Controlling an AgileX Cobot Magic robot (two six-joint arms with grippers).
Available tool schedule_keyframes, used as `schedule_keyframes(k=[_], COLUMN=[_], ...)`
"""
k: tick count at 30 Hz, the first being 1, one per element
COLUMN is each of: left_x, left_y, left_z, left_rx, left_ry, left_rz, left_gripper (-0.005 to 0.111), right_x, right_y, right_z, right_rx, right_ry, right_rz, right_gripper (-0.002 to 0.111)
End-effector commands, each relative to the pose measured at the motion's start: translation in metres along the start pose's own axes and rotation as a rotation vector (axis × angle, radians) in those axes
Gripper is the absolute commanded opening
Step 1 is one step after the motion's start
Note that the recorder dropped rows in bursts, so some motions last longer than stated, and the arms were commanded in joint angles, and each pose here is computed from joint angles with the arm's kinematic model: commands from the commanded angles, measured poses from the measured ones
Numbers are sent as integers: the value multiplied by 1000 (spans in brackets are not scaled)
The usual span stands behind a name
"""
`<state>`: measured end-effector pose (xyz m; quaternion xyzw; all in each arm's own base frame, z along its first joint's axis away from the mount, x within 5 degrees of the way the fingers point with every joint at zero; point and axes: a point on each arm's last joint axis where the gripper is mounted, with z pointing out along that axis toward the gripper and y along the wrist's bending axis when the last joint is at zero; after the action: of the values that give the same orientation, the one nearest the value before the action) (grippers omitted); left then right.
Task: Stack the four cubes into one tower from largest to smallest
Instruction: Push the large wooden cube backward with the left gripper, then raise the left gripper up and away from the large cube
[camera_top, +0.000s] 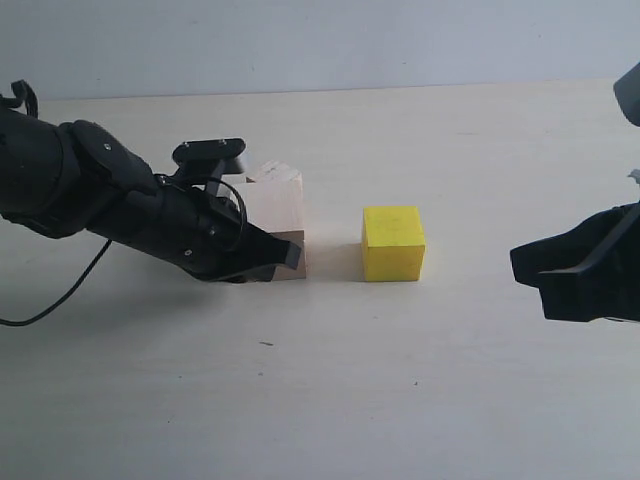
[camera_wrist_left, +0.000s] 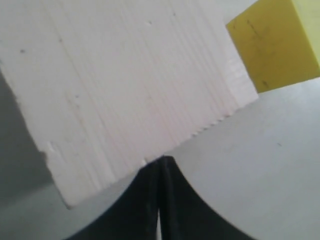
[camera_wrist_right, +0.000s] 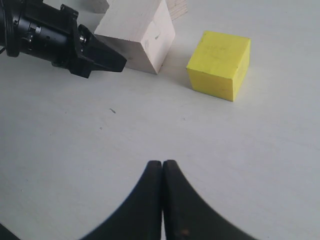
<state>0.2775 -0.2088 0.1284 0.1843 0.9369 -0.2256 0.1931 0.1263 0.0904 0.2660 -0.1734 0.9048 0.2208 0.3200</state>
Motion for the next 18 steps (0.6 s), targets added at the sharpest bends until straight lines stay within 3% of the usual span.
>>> schedule_keyframes(k=[1,8,18], left_x=[-6,-8,-9], left_y=[-8,-21,-25], left_z=[-11,-46,-133], left_rx=[26,46,-159], left_ry=[-22,-7,-81], left_rz=[25,107,130], left_gripper=[0,0,0], right_x=[-1,-1,-8], right_y=[0,0,-1], right_z=[0,0,0], right_rx=[0,0,13], right_ry=[-2,0,-70], right_rz=[-11,-11,-68], right_gripper=[0,0,0])
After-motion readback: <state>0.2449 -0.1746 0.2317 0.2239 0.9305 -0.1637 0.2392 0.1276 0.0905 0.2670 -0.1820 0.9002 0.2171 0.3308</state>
